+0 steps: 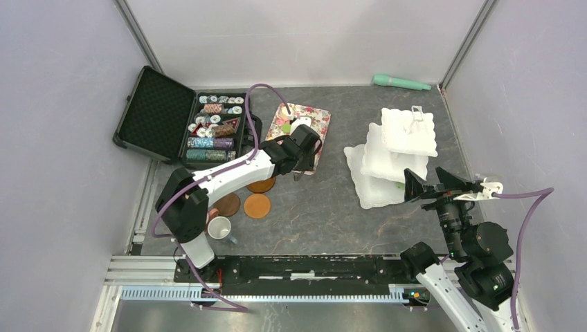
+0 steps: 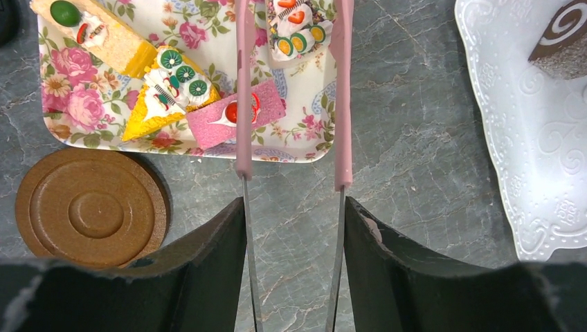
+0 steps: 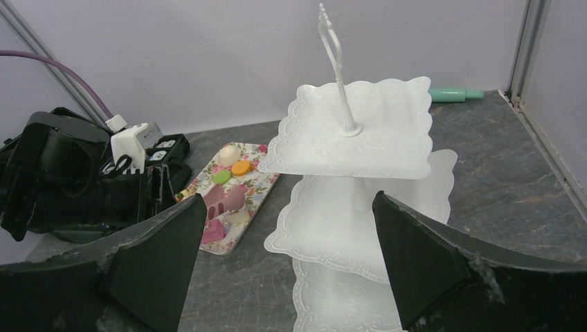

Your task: Serve the afternoon tea

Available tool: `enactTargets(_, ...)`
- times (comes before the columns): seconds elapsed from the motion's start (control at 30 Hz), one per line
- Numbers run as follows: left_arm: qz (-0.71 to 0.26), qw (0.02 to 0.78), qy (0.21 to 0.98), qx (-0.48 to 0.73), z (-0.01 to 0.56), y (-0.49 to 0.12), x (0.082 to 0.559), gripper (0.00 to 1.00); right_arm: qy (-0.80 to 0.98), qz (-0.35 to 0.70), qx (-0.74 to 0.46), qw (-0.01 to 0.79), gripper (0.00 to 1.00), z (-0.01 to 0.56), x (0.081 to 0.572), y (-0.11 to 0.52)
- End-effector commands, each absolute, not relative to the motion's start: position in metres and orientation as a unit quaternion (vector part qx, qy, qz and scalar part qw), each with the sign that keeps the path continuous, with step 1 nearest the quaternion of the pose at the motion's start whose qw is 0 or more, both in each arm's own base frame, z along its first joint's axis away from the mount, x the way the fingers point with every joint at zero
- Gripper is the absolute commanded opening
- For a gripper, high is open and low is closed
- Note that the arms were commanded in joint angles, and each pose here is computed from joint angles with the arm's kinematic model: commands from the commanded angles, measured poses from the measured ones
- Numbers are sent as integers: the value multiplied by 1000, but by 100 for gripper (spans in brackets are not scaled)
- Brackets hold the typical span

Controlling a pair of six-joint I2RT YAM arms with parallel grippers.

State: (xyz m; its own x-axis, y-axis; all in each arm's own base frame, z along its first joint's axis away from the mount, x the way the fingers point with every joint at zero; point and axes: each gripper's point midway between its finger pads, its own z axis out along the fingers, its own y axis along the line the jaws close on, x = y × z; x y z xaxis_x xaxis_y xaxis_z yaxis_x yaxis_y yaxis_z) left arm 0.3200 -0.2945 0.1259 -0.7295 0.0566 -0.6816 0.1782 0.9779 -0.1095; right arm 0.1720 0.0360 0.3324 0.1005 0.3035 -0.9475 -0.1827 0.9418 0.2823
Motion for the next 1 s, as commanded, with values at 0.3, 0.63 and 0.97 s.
enactTargets(0.3, -111, 374, 920, 38, 131, -312, 333, 58, 634, 180, 58, 750, 98, 344, 166, 34)
enactTargets(0.63, -113, 375, 920, 31, 127, -312, 333, 60, 634, 183, 57, 749, 98, 343, 166, 35)
enactTargets(0.97, -107, 370, 922, 32, 120, -312, 333, 61, 636, 184, 56, 747, 98, 342, 166, 36)
